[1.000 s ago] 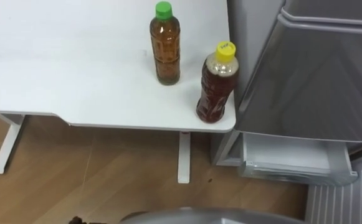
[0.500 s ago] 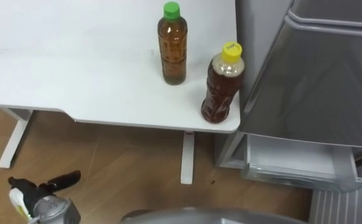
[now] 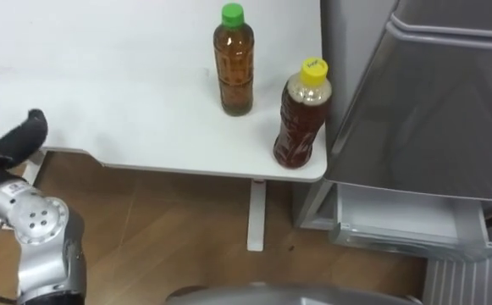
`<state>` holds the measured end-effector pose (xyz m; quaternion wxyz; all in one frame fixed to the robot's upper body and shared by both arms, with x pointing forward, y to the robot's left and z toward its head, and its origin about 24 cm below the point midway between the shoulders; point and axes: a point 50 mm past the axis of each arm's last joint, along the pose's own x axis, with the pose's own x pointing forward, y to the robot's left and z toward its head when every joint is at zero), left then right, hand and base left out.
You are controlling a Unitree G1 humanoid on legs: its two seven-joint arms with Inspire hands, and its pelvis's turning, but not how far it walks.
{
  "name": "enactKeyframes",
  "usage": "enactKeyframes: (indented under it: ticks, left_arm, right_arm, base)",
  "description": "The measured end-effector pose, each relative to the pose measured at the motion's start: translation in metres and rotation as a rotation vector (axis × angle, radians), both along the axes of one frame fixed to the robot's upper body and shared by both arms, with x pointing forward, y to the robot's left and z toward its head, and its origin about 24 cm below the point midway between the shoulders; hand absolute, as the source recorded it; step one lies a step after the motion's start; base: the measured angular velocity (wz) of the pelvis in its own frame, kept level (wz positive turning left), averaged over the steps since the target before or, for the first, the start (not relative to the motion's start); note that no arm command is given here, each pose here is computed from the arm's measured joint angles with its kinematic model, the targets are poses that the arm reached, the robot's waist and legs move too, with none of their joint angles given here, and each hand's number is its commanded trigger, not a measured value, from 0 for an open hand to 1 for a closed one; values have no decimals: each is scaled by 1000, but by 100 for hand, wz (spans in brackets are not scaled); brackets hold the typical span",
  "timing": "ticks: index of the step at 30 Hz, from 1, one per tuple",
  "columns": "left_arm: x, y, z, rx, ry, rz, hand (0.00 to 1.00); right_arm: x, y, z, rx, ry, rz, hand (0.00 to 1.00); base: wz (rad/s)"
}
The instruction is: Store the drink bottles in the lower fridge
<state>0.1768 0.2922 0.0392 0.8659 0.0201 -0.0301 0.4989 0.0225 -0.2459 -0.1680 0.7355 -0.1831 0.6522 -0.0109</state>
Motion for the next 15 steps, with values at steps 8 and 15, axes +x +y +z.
enactKeyframes:
  ticks: [8,15]
  left_arm:
    - [9,-13,44,72,-181,-147,0]
    - [23,-40,62,99,-249,-389,0]
  right_arm:
    - [-5,1,-1,23,34,24,0]
    - [3,2,-1,41,38,54,0]
  base:
    - [2]
    - [3]
